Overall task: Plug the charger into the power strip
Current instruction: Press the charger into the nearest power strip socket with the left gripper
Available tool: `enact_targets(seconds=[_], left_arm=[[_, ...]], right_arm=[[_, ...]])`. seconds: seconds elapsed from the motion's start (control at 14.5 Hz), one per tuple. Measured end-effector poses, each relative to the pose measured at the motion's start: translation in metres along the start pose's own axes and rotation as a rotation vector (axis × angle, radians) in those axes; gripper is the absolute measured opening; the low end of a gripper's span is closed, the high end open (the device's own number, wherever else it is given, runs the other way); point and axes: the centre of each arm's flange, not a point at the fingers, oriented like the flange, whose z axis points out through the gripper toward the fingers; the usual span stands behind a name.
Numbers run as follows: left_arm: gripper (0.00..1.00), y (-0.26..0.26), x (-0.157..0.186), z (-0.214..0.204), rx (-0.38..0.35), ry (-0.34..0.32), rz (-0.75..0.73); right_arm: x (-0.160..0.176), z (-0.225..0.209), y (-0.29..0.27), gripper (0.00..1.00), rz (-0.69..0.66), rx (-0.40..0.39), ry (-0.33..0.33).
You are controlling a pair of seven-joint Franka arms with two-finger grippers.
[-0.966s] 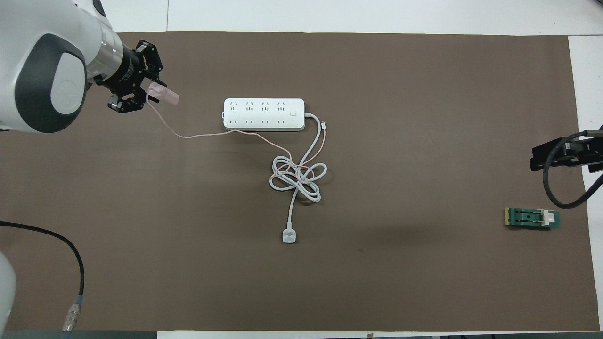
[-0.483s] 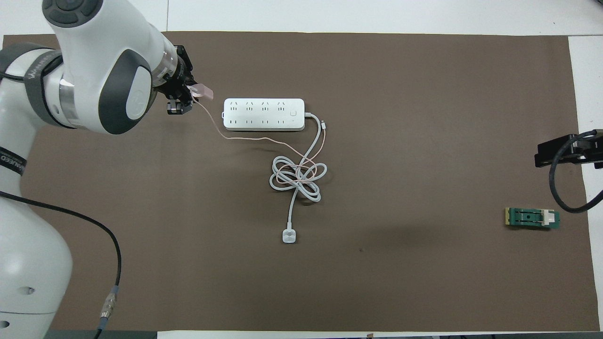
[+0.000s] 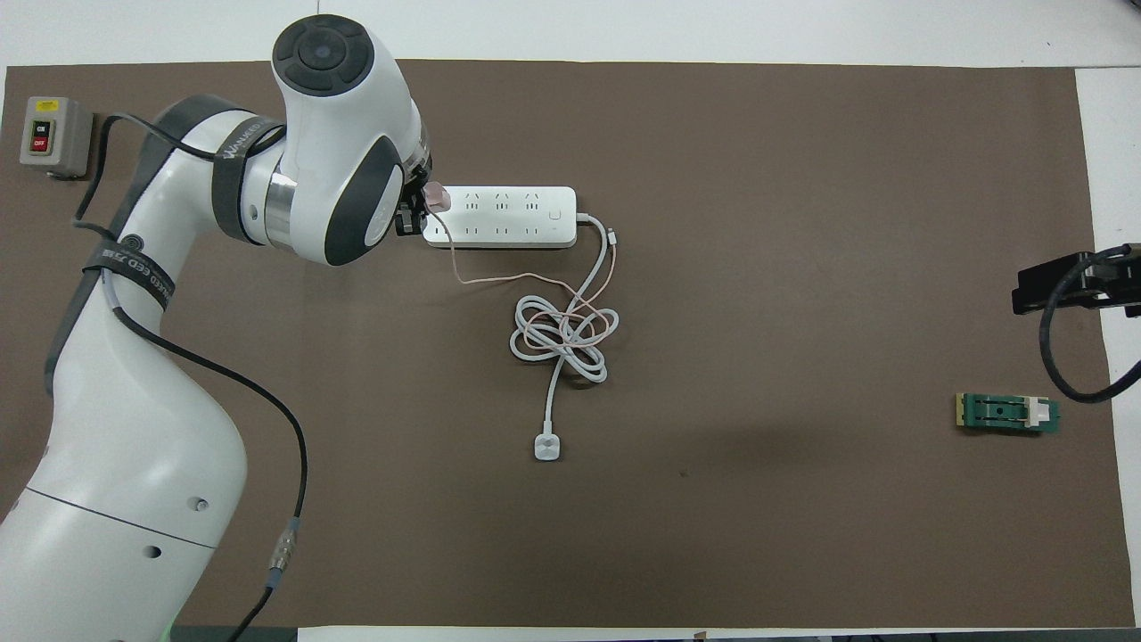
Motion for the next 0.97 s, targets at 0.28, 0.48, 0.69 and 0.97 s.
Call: enact_targets(seconds=[0.28, 0.48, 0.69, 0.97], left_arm=[[0.29, 0.002, 0.002, 0.010, 0.009, 0.009, -0.002], [0.29, 0.004, 0.003, 0.021, 0.022, 0.018, 0.017], [0.29, 0.005, 0.006, 0.027, 0.029, 0.023, 0.043], [0.29, 0.005, 0.006, 0.031, 0.035, 0.026, 0.057]], right_arm=[[0.000, 0.000, 0.000, 1.00, 0.000, 0.000, 0.000], [0.000, 0.000, 0.000, 1.00, 0.000, 0.000, 0.000], [0.000, 0.000, 0.000, 1.00, 0.000, 0.000, 0.000], [0.000, 0.000, 0.000, 1.00, 0.000, 0.000, 0.001]])
